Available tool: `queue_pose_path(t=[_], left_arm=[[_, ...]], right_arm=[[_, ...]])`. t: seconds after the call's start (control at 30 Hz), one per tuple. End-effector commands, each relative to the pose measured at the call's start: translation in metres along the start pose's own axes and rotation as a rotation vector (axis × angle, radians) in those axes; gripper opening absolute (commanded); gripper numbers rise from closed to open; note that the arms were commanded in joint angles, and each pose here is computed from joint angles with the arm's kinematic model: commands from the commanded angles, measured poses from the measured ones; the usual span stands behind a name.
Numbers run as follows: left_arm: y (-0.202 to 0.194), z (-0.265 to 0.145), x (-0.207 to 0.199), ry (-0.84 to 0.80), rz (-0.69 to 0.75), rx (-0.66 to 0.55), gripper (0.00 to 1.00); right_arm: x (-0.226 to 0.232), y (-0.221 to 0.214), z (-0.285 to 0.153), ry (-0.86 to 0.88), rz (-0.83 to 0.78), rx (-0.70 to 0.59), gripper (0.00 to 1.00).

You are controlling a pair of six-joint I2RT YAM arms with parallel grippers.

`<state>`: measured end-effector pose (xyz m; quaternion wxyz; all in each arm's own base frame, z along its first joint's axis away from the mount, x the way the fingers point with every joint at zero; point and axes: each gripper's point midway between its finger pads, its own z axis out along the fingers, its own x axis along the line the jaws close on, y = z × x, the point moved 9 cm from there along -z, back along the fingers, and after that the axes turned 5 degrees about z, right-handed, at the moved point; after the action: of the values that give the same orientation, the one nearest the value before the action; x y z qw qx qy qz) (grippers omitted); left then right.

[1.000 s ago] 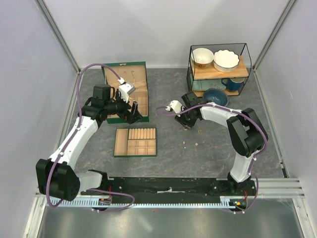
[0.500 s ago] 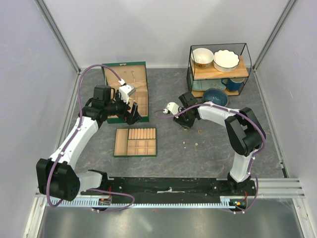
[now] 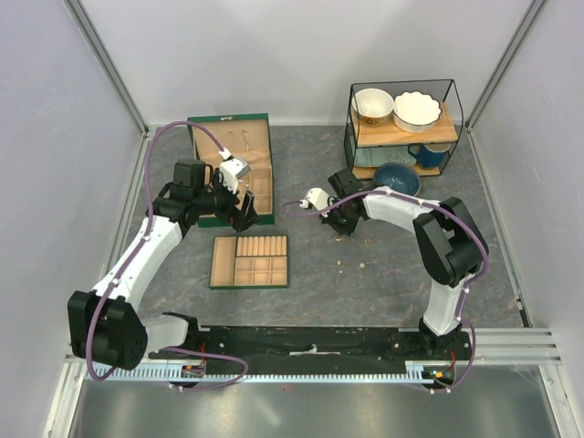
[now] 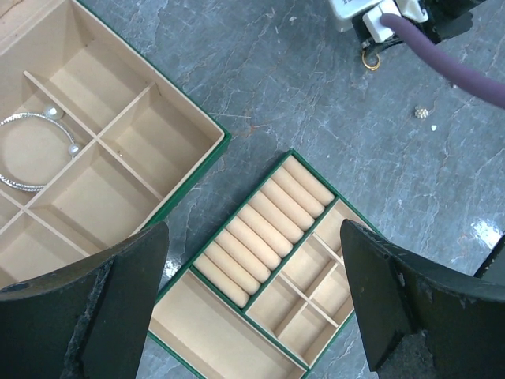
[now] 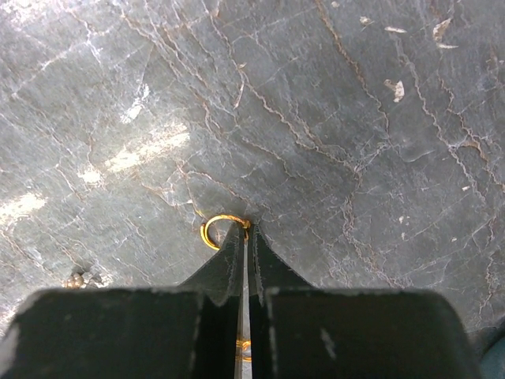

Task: Organize the mixed jewelry

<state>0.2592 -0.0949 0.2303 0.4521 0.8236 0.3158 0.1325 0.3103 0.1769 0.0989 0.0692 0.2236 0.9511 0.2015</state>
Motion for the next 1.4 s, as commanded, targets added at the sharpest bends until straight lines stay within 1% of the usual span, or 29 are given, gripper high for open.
queue_pose_path(t=[0.0, 0.07, 0.17, 0.27, 0.3, 0.33, 0.4, 0.43, 0.47, 0.5, 0.57, 0.6, 0.67, 0.7, 0.73, 0.77, 0.8, 0.87, 0.93, 1.0, 1.13, 1.3, 1.37], left_arm=[[0.009, -0.004, 0.002, 0.053, 0.051, -0.061, 0.96], [0.007, -0.005, 0.002, 0.065, 0.043, -0.075, 0.96], [0.01, -0.004, 0.0, 0.074, 0.01, -0.13, 0.96], [0.014, -0.001, -0.005, 0.045, -0.043, -0.213, 0.95], [0.016, 0.0, -0.01, 0.008, -0.085, -0.244, 0.95], [0.018, 0.004, -0.009, 0.002, -0.064, -0.292, 0.94], [0.019, 0.011, -0.011, -0.039, -0.148, -0.307, 0.93], [0.024, 0.014, -0.01, -0.05, -0.154, -0.326, 0.92], [0.025, 0.017, -0.01, -0.067, -0.174, -0.322, 0.9], [0.024, 0.023, -0.01, -0.088, -0.227, -0.311, 0.9], [0.03, 0.027, -0.013, -0.112, -0.242, -0.334, 0.89], [0.031, 0.029, -0.014, -0.09, -0.269, -0.34, 0.89], [0.039, 0.032, -0.018, -0.08, -0.261, -0.387, 0.88], [0.043, 0.033, -0.019, -0.077, -0.28, -0.402, 0.87], [0.046, 0.035, -0.019, -0.065, -0.29, -0.405, 0.84], [0.049, 0.039, -0.022, -0.048, -0.309, -0.406, 0.84], [0.055, 0.039, -0.021, -0.036, -0.31, -0.414, 0.82], [0.059, 0.048, -0.023, -0.005, -0.329, -0.397, 0.8], [0.066, 0.054, -0.03, 0.001, -0.32, -0.385, 0.75], [0.07, 0.058, -0.03, 0.058, -0.318, -0.377, 0.73], [0.075, 0.062, -0.03, 0.079, -0.312, -0.38, 0.69], [0.086, 0.066, -0.025, 0.093, -0.311, -0.396, 0.56], [0.088, 0.068, -0.023, 0.102, -0.323, -0.389, 0.55]], right_arm=[[-0.002, 0.005, 0.005, -0.001, 0.053, 0.002, 0.0], [-0.003, 0.012, 0.0, -0.012, 0.1, -0.023, 0.0], [-0.008, 0.029, -0.013, -0.043, 0.182, -0.079, 0.0], [-0.013, 0.053, -0.034, -0.062, 0.259, -0.172, 0.0], [-0.014, 0.059, -0.039, -0.066, 0.277, -0.194, 0.0], [-0.017, 0.07, -0.046, -0.069, 0.29, -0.231, 0.0], [-0.019, 0.082, -0.054, -0.07, 0.336, -0.282, 0.0], [-0.02, 0.09, -0.06, -0.071, 0.349, -0.315, 0.0], [-0.02, 0.095, -0.066, -0.071, 0.379, -0.343, 0.0], [-0.021, 0.101, -0.07, -0.074, 0.393, -0.378, 0.0], [-0.022, 0.113, -0.084, -0.067, 0.413, -0.441, 0.0], [-0.022, 0.118, -0.087, -0.058, 0.452, -0.473, 0.0], [-0.021, 0.128, -0.098, -0.048, 0.48, -0.532, 0.0], [-0.021, 0.134, -0.101, -0.039, 0.526, -0.564, 0.0], [-0.021, 0.139, -0.107, -0.033, 0.542, -0.59, 0.0], [-0.022, 0.144, -0.109, -0.025, 0.553, -0.612, 0.0], [-0.02, 0.148, -0.112, -0.008, 0.594, -0.629, 0.0], [-0.02, 0.155, -0.119, 0.015, 0.613, -0.662, 0.0], [-0.018, 0.16, -0.123, 0.051, 0.648, -0.683, 0.0], [-0.017, 0.163, -0.125, 0.069, 0.653, -0.697, 0.0], [-0.014, 0.164, -0.128, 0.098, 0.655, -0.707, 0.0], [-0.01, 0.163, -0.133, 0.11, 0.663, -0.725, 0.0], [-0.008, 0.163, -0.138, 0.119, 0.667, -0.74, 0.0]])
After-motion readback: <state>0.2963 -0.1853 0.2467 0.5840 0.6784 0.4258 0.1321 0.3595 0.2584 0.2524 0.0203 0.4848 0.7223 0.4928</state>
